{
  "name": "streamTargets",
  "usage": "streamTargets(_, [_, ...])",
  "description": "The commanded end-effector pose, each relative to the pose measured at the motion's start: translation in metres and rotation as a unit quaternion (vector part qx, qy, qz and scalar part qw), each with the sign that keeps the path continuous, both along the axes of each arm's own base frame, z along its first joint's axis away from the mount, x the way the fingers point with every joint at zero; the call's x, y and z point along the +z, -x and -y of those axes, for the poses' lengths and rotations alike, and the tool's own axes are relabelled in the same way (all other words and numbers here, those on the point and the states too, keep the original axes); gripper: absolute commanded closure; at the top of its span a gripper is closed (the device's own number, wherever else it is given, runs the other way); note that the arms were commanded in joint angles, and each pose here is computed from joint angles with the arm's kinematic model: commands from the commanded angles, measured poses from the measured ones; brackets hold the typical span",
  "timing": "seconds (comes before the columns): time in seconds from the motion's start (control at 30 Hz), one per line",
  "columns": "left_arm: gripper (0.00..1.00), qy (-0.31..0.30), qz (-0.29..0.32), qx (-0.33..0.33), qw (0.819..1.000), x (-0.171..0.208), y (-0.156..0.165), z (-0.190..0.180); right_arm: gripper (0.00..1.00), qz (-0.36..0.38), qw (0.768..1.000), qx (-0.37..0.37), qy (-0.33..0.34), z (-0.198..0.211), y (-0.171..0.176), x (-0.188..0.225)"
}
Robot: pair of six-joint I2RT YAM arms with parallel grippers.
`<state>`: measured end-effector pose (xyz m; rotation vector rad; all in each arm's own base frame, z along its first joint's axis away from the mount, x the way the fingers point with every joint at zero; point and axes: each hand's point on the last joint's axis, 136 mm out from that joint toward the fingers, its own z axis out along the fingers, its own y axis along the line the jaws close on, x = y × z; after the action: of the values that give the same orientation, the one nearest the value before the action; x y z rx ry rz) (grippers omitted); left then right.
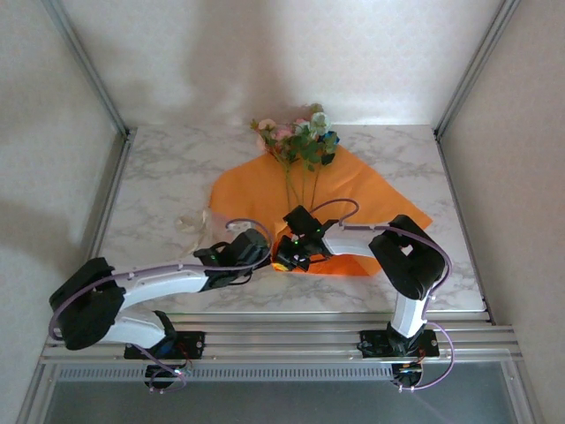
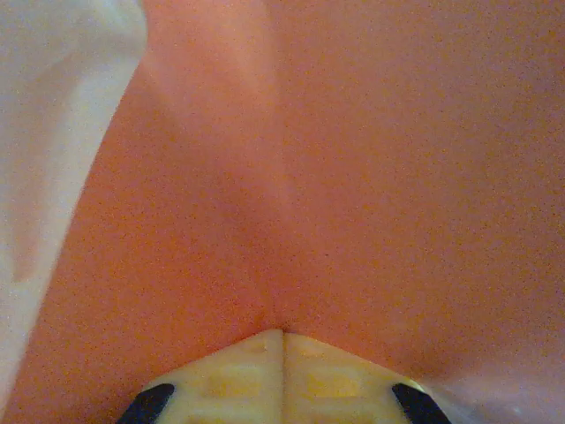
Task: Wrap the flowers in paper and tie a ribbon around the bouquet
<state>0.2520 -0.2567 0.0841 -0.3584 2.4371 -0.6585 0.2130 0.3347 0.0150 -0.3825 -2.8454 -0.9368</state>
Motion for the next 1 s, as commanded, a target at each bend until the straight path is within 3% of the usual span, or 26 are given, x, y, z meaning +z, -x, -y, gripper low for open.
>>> streamTargets(0.0, [1.0, -0.077, 0.013, -0.071, 0.994, -0.004, 0.008, 0.016, 0.94, -0.055, 0.997, -0.016, 0.057, 0.028, 0.023, -0.04])
streamTargets(0.4, [1.0, -0.162, 0.039, -0.135, 0.977, -0.005, 0.001, 0.043, 0.84, 0.016, 0.999, -0.029, -0.029, 0.021, 0.002, 0.023])
streamTargets(0.73, [1.0, -0.186, 0.048, -0.166, 0.967, -0.011, -0.001, 0.052, 0.72, 0.043, 0.996, -0.072, -0.008, 0.063, -0.006, 0.052])
streamTargets(0.8, [1.0, -0.192, 0.048, -0.173, 0.965, -0.013, -0.002, 0.054, 0.74, 0.048, 0.995, -0.083, -0.002, 0.075, -0.008, 0.055])
streamTargets(0.97, [1.0, -0.207, 0.056, -0.203, 0.955, -0.014, -0.001, 0.064, 0.87, 0.047, 0.993, -0.107, 0.006, 0.104, -0.009, 0.053])
